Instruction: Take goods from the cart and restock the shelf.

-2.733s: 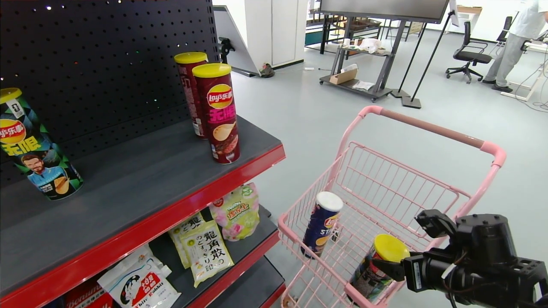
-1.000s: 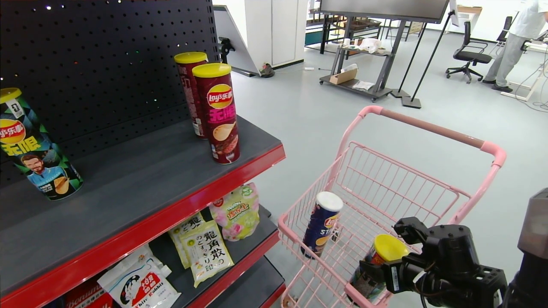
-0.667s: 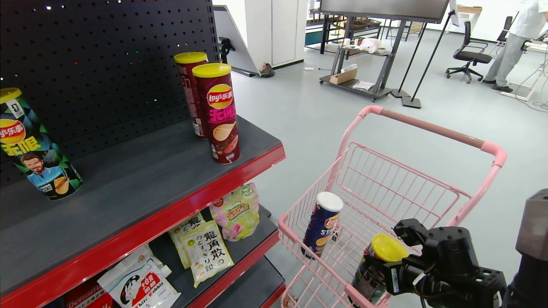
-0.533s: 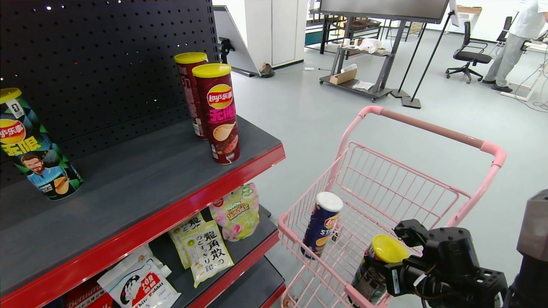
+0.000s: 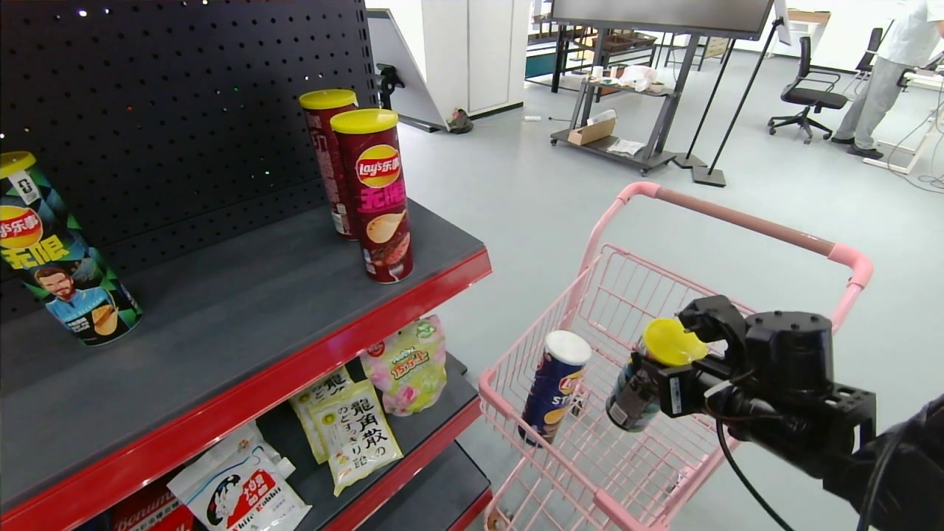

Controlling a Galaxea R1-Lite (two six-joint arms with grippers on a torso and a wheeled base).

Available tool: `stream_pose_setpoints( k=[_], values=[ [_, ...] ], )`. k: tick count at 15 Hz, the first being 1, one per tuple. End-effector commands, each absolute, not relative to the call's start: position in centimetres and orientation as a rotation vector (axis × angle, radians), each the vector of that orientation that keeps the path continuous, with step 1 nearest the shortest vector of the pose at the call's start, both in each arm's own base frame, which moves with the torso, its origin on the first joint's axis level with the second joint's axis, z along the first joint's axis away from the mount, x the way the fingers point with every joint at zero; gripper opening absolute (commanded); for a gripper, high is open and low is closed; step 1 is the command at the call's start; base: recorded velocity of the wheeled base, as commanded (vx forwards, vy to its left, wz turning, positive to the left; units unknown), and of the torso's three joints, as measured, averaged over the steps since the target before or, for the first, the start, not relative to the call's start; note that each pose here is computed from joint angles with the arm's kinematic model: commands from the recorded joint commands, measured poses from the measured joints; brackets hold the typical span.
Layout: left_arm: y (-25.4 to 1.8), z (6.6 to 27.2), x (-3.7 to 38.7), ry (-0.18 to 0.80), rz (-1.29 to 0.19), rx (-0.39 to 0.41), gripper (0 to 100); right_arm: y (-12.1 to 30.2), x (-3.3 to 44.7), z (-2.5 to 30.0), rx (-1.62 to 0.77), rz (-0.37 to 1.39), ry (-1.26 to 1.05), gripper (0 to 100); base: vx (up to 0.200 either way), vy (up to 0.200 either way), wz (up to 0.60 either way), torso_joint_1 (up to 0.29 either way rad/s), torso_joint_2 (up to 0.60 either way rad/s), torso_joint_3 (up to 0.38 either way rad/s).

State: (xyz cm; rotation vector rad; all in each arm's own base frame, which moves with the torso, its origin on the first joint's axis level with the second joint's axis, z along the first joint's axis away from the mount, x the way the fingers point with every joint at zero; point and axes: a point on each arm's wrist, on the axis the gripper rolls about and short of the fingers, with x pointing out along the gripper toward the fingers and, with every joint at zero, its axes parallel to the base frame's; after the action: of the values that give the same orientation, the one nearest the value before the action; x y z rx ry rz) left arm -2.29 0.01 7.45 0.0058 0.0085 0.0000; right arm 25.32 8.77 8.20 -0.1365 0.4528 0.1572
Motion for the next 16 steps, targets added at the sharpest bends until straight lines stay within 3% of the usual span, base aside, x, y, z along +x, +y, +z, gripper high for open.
stream_pose_setpoints(
  k=[1, 5, 7, 12, 16],
  values=[
    [0.0, 7.5, -2.3, 0.009, 0.000, 0.006, 100, 7.6, 25.6, 15.3, -0.128, 0.107, 0.325, 0, 0.000, 0.000, 0.00, 0.000, 0.00, 0.000],
    [0.0, 7.5, -2.3, 0.009, -0.002, 0.006, 100, 6.9, 20.3, 25.1, -0.125, 0.125, 0.322, 0, 0.000, 0.000, 0.00, 0.000, 0.00, 0.000],
    [0.0, 7.5, -2.3, 0.009, -0.002, 0.006, 100, 5.3, 15.3, 27.9, -0.144, 0.124, 0.355, 0, 0.000, 0.000, 0.00, 0.000, 0.00, 0.000],
    [0.0, 7.5, -2.3, 0.008, -0.006, 0.009, 100, 1.9, 6.6, 23.8, -0.145, 0.096, 0.393, 0, 0.000, 0.000, 0.00, 0.000, 0.00, 0.000],
    [0.0, 7.5, -2.3, 0.008, -0.011, 0.009, 100, 0.9, 5.9, 23.1, -0.222, -0.013, 0.393, 0, 0.000, 0.000, 0.00, 0.000, 0.00, 0.000]
  ],
)
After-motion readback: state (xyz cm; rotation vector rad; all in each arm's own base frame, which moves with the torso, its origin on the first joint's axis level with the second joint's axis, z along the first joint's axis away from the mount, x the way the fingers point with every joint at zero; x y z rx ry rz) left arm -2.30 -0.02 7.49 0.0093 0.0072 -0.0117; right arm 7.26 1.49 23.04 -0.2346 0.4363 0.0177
